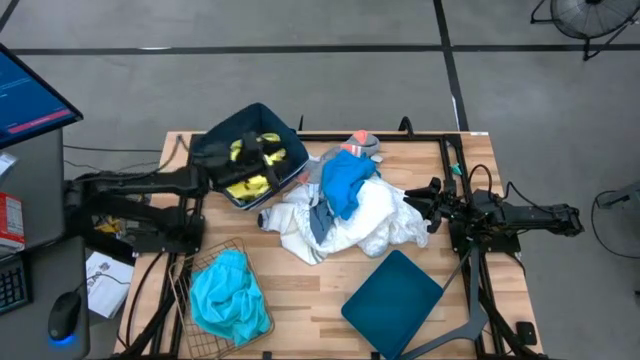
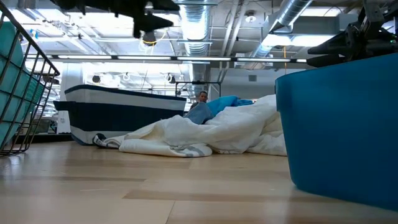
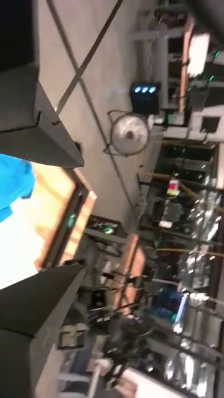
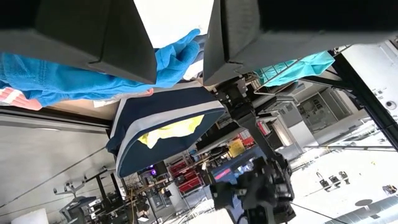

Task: Pick & Place Cloths
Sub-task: Put the blue short into the wire basket

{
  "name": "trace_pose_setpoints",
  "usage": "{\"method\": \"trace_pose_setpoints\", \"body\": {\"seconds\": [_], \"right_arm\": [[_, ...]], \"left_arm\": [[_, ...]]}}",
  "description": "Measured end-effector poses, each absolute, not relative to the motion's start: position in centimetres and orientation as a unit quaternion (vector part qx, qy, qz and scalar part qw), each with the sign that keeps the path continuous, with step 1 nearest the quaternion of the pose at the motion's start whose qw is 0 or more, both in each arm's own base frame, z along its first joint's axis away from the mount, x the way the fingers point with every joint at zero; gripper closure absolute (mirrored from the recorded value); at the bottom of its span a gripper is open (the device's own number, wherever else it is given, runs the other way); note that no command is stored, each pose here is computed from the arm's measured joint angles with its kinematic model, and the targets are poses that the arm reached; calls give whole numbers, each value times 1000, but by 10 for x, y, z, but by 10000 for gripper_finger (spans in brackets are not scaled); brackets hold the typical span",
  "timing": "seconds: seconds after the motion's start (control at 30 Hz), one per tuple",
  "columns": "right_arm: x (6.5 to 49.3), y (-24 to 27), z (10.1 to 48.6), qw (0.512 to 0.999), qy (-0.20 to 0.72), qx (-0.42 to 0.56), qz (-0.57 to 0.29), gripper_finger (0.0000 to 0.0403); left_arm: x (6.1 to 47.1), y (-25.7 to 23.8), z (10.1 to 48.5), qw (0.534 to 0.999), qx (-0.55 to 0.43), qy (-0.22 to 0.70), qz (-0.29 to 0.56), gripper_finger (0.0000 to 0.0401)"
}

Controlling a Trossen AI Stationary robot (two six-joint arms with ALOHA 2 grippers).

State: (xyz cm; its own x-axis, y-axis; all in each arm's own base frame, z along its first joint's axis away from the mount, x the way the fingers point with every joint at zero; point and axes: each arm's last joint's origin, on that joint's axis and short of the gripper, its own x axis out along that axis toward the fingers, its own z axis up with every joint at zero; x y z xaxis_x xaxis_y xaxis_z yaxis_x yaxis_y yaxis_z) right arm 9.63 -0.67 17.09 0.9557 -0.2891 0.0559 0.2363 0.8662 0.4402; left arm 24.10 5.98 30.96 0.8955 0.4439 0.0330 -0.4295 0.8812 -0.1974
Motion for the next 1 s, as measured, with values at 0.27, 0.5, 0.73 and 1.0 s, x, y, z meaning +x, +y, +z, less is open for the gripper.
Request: {"method": "trace_pose_setpoints", "body": {"seconds": [0.27,0.5,0.73,1.0], "right_arm": [[96,-7,171,961,-63,235,-135,274],[96,-7,171,960,-63,236,-135,274],[96,-7,171,960,-63,236,-134,274],[96,-7,171,960,-63,236,-134,274]], "left_arm": [[301,50,270,974,-57,57,209,146],[349,52,248,971,19,112,209,146],[370,54,209,966,22,168,195,127],[380,51,173,963,-3,207,172,103]]}}
